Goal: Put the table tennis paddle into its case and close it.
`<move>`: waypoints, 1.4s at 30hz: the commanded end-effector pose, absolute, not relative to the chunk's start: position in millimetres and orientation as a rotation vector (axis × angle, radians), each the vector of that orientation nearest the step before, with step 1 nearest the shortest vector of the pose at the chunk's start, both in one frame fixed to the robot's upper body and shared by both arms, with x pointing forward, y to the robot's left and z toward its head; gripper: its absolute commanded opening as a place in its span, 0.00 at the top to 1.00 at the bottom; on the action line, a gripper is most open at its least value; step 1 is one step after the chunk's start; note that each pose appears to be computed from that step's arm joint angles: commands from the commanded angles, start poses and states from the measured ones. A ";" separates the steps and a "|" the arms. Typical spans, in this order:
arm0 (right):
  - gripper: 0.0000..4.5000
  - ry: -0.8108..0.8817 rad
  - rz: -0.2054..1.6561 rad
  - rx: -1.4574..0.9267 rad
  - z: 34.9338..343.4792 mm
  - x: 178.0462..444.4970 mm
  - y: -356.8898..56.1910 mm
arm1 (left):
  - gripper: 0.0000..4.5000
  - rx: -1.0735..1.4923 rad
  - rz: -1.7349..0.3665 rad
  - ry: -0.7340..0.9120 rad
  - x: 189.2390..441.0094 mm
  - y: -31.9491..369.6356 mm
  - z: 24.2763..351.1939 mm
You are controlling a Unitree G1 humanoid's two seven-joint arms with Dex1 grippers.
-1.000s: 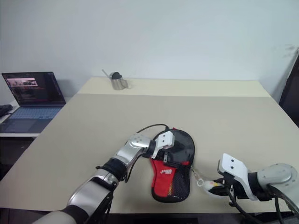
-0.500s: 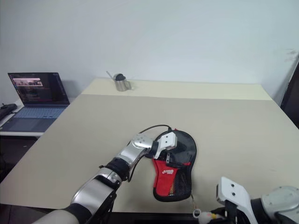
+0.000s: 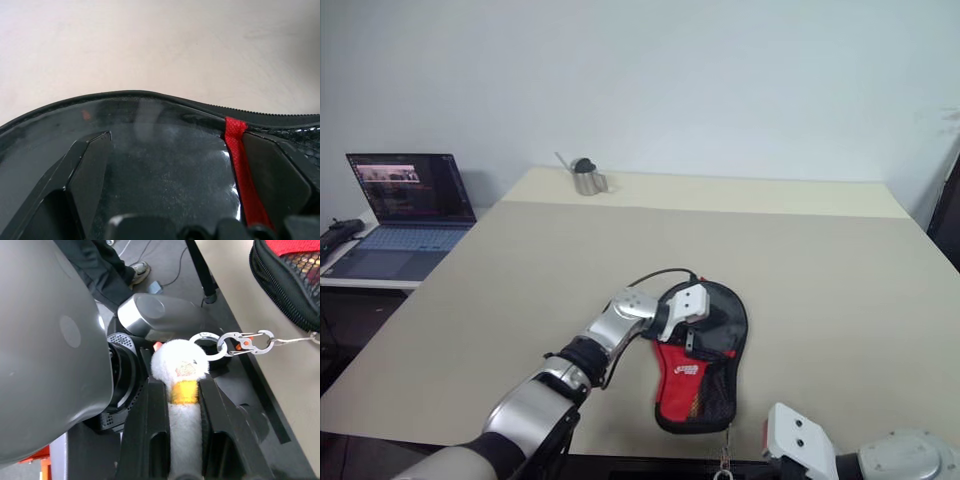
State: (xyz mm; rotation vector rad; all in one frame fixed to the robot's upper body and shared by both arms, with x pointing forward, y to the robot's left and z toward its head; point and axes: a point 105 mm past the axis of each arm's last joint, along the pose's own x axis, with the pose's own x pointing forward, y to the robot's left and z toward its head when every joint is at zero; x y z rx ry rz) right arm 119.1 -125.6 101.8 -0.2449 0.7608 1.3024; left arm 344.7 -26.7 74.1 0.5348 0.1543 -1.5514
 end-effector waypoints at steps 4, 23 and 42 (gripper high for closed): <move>0.72 0.727 1.283 -0.272 112.4 130.9 -127.7 | 0.00 0.527 -1.498 0.202 344.0 -27.1 57.1; 0.00 0.327 0.967 -0.189 177.1 265.4 -162.0 | 0.00 0.276 -1.389 -0.024 344.8 -13.1 122.5; 0.00 0.115 0.883 -0.203 158.5 377.9 -172.6 | 0.00 0.200 -0.890 -0.003 303.0 135.0 172.9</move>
